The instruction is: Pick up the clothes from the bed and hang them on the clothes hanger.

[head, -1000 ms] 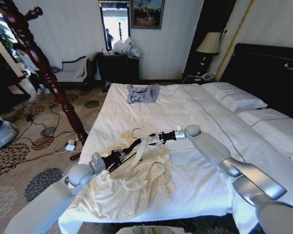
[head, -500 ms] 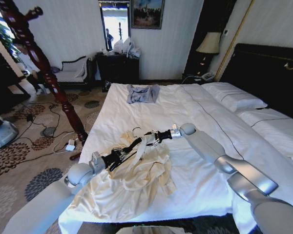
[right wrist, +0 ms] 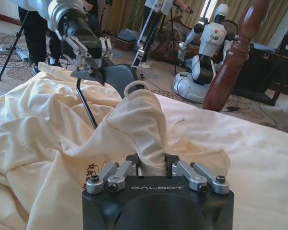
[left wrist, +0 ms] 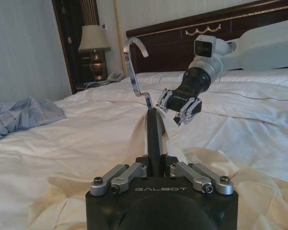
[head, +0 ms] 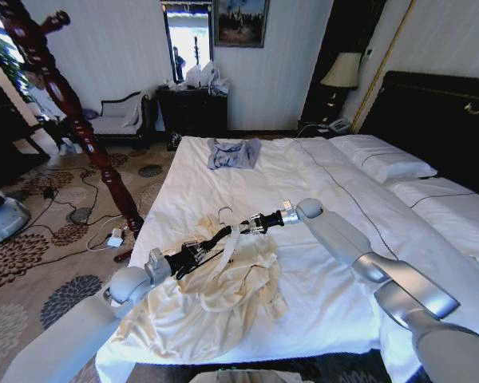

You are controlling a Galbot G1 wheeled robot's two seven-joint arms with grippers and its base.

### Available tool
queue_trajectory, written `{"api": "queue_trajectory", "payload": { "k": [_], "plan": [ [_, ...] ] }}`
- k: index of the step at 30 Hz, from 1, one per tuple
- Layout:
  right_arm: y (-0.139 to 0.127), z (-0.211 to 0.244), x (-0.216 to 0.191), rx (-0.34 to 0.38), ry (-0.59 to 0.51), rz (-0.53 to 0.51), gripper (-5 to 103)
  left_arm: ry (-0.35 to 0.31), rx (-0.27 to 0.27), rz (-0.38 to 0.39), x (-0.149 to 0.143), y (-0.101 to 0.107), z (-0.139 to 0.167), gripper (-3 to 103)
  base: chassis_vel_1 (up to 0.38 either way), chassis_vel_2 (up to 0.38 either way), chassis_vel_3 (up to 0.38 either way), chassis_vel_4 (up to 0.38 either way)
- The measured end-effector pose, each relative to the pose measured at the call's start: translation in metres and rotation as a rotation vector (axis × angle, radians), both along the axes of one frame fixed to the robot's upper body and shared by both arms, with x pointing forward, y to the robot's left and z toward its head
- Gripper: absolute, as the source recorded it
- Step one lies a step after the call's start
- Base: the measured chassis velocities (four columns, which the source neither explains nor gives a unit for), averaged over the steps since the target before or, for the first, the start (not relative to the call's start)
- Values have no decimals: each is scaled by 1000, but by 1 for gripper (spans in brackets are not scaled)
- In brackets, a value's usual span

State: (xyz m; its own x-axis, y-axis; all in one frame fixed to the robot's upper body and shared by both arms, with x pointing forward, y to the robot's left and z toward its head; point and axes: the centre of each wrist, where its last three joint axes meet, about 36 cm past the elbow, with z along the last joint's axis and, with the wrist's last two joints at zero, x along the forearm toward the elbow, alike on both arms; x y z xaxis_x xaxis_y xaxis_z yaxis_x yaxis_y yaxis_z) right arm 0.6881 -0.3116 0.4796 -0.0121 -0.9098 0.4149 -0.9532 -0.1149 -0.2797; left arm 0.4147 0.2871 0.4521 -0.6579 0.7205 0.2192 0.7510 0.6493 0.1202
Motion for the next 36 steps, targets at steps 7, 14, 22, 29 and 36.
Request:
{"api": "queue_trajectory", "payload": {
  "k": [7,14,22,29,36],
  "plan": [
    [-8,1,-4,-5,-5,9,24,-13,-5,5,6,1,3,16,0,0,0,0],
    [-23,-2,-9,0,-14,-13,23,-52,-9,52,15,-1,3,16,0,0,0,0],
    [-45,-8,-15,-2,-34,-62,15,-59,1,69,20,-2,-7,48,0,0,0,0],
    [-54,-28,-26,8,-39,-95,15,-83,-17,75,10,1,-7,75,0,0,0,0],
    [-57,-33,-31,93,-38,-129,15,-118,-93,270,-17,31,9,98,0,0,0,0]
  ]
}}
